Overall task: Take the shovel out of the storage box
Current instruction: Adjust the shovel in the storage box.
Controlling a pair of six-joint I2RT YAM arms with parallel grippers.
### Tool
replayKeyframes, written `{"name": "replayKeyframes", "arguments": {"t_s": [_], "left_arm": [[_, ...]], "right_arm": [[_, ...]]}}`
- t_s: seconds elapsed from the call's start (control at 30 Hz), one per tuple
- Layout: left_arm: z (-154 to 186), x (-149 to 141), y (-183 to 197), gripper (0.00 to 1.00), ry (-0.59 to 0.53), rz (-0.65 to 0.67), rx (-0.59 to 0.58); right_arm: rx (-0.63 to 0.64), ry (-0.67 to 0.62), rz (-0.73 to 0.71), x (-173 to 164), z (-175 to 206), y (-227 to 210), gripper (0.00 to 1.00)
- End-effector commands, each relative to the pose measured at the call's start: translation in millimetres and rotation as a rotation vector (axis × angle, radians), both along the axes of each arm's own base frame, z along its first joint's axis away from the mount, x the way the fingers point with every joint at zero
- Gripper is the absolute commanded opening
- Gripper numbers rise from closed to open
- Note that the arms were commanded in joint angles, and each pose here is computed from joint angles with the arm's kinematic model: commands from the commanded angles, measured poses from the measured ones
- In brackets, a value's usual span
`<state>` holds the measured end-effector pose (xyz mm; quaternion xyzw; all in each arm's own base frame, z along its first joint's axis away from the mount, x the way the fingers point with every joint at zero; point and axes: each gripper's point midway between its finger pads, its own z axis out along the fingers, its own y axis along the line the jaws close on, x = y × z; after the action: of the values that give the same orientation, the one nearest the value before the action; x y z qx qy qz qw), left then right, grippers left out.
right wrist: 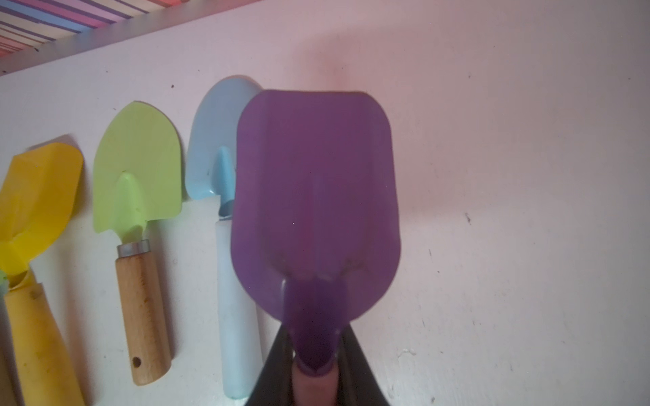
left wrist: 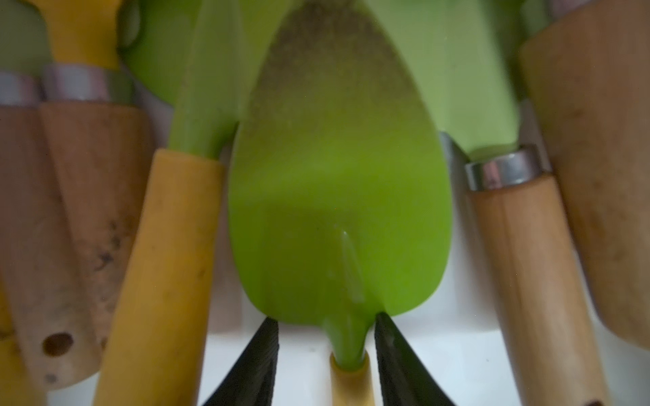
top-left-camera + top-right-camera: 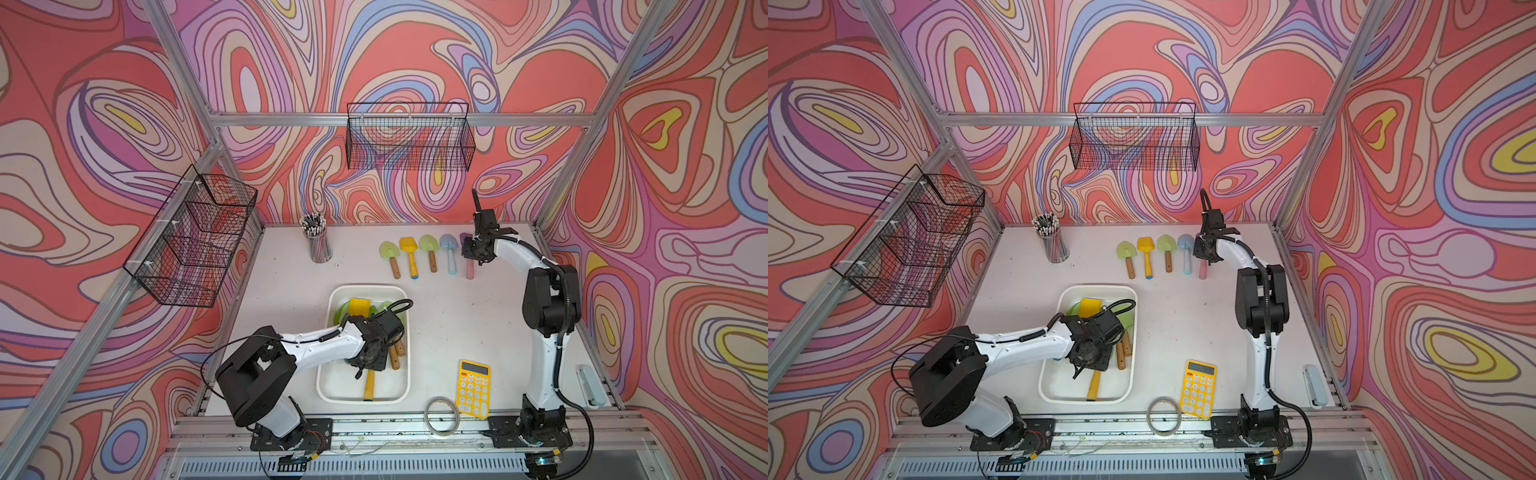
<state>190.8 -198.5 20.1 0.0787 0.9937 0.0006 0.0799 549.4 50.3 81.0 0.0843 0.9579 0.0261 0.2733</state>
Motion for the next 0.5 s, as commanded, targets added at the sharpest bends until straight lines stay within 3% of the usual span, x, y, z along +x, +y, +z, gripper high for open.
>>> {"name": "replayKeyframes", "arguments": {"t_s": [0.0, 0.47], "left_arm": [[-2.9, 8.7, -4.7, 0.48, -0.006, -0.030, 0.005], [16.2, 34.9, -2.6, 0.52, -0.079, -0.040, 0.018]], "right_arm": [[-0.059, 0.020, -0.009, 6.0, -7.4, -12.3, 0.13], [-0.136, 0.068, -0.008, 24.2, -32.8, -22.1, 0.14]]}}
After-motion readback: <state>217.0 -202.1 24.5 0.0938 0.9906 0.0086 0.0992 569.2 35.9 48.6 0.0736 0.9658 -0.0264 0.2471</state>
